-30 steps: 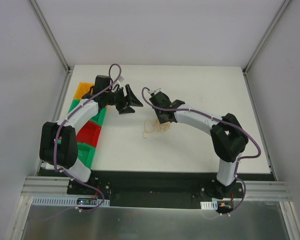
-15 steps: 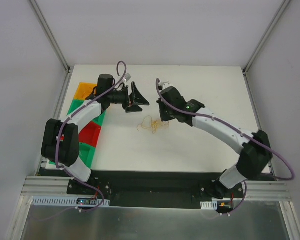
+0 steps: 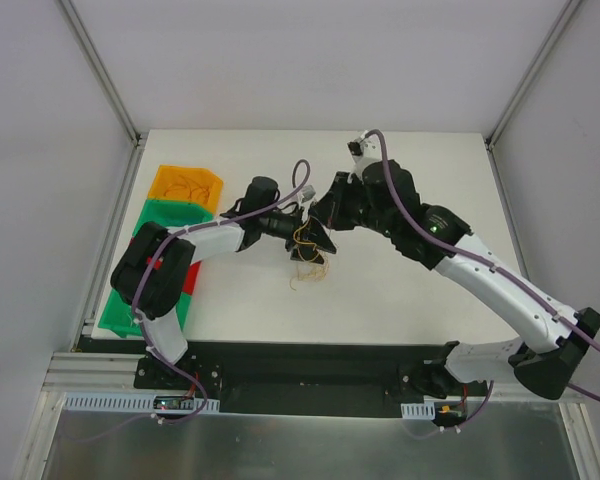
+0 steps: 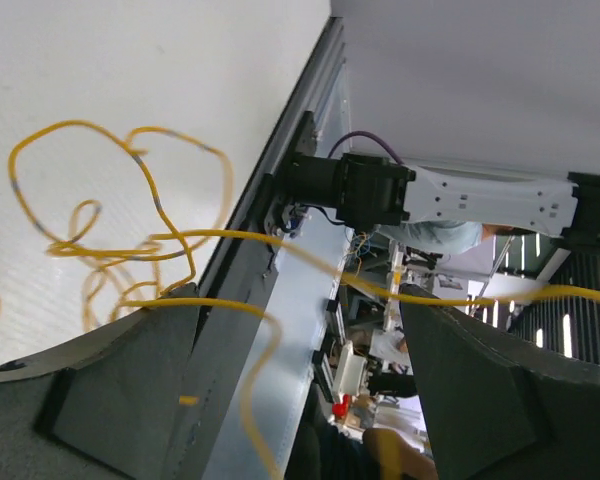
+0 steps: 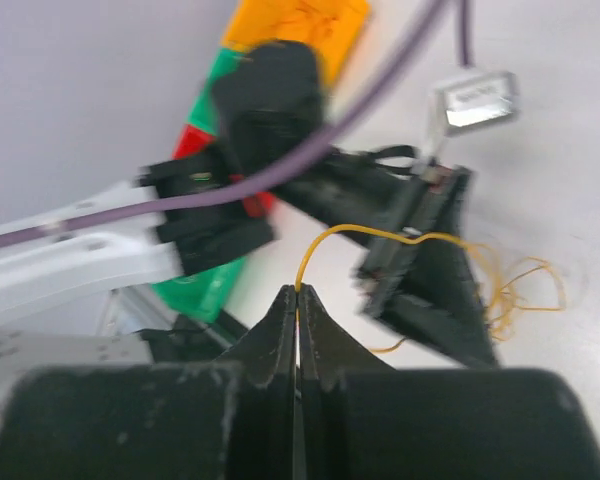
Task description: Untangle the cables
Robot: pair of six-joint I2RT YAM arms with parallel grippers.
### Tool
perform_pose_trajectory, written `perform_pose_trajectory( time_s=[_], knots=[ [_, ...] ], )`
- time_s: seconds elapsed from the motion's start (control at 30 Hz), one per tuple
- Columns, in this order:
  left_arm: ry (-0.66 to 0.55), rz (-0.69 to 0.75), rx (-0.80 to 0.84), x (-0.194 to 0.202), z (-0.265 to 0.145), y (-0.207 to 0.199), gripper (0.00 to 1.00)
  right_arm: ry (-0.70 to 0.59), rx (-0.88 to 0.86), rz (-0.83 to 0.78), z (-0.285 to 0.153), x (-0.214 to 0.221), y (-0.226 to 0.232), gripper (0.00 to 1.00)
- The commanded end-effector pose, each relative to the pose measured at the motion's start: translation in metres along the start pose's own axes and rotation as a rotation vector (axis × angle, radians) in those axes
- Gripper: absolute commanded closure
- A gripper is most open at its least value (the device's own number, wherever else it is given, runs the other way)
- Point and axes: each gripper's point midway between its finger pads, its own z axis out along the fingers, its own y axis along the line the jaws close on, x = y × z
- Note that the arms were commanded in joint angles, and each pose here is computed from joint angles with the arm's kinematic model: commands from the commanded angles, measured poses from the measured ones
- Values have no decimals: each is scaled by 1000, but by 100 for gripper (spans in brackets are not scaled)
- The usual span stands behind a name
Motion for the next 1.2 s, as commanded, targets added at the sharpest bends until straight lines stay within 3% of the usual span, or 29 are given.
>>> perform_pose_trajectory(
  time_s=[0.0, 0.13, 0.37, 0.73, 1.07, 1.17],
  knots=[
    [-1, -59, -32, -7, 6, 26, 21, -187, -259, 46, -77, -66, 78, 100],
    [-1, -125, -97, -6, 9, 48, 21, -331, -295, 74, -124, -108, 93, 100],
    [1, -160, -159, -6, 11, 68, 19, -454, -438, 64, -186, -155, 132, 100],
    [5, -199, -183, -6, 12, 81, 15, -602, -482, 23, -245, -180, 137, 100],
    [17, -241, -210, -4, 14, 96, 13, -697, -634, -17, -311, -217, 177, 100],
    [3, -214, -211, -8, 12, 91, 13, -691, -555, -24, -296, -212, 162, 100]
  ],
)
